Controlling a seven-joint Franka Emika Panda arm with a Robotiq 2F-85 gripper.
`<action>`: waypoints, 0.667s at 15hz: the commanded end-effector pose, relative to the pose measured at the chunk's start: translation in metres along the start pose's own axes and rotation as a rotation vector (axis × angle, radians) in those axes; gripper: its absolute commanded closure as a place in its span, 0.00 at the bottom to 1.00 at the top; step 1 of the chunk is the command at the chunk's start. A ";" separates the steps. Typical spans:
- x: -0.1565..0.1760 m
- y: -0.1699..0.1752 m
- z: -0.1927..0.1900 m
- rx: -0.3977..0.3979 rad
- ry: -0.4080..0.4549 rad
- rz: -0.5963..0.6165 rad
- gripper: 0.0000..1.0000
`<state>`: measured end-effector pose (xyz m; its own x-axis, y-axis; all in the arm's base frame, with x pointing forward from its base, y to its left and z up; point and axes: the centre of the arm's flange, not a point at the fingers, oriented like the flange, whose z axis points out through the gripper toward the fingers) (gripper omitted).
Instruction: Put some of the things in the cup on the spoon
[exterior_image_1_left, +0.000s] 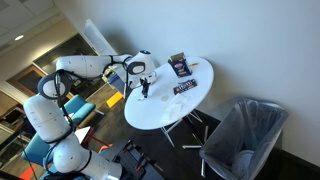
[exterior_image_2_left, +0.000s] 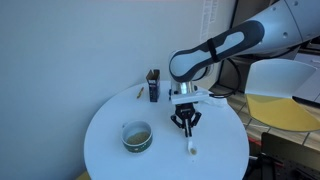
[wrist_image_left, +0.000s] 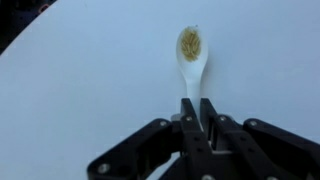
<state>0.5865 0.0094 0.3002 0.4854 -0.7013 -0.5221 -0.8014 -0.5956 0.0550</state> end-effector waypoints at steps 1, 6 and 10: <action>0.005 -0.001 0.010 0.021 0.003 -0.020 0.97; 0.005 -0.002 0.013 0.017 0.006 -0.031 0.60; -0.014 0.005 -0.002 0.017 0.032 -0.062 0.33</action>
<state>0.5884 0.0110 0.2886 0.5059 -0.6876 -0.5208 -0.7883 -0.6136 0.0445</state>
